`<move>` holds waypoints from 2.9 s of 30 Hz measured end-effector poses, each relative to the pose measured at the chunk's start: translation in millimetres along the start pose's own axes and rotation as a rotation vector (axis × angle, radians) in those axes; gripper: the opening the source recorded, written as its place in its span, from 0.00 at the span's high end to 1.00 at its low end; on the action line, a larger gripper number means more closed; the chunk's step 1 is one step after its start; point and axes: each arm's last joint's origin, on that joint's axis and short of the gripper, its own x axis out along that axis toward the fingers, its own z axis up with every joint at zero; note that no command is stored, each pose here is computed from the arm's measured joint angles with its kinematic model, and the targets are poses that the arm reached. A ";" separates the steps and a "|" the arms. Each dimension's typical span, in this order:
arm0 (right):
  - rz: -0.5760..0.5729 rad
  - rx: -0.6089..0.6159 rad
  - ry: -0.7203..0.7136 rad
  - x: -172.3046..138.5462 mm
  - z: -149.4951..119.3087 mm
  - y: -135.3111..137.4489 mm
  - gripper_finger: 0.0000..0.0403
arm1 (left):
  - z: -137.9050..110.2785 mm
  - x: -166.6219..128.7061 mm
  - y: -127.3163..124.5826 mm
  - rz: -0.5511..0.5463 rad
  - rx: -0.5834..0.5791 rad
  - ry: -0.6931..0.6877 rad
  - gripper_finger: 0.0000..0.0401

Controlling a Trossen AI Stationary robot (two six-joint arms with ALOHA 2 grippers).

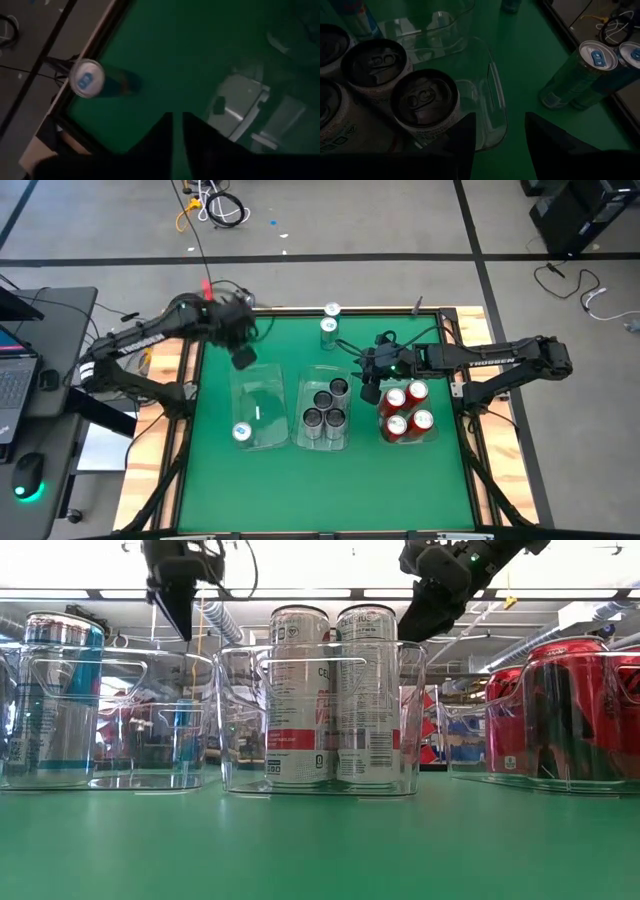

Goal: Sort soda cans
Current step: Put the top left blue soda can into the left transparent bin

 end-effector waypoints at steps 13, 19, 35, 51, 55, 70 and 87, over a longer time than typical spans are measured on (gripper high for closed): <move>0.000 0.000 0.000 0.0 0.0 -0.2 0.61 | 19.5 45.6 62.1 0.007 -0.083 0.104 0.81; 0.076 0.013 0.009 0.3 -0.1 0.5 0.61 | 26.8 70.5 65.2 0.040 -0.022 0.195 0.50; 0.077 0.009 0.017 0.4 -0.9 0.3 0.61 | 28.3 105.3 104.7 0.043 -0.105 0.260 0.25; 0.082 0.003 0.020 0.3 -1.2 0.4 0.61 | 32.4 136.9 118.6 -0.017 -0.152 0.282 0.25; 0.081 0.002 0.026 0.3 -1.8 0.3 0.61 | 33.0 141.6 118.9 -0.019 -0.150 0.291 0.26; 0.079 -0.005 0.030 0.5 -2.1 -0.4 0.61 | 60.5 102.0 108.9 0.046 -0.086 0.231 0.43; 0.057 -0.010 0.057 1.9 -4.2 -7.8 0.61 | 74.7 6.5 9.9 -0.087 0.101 0.228 0.43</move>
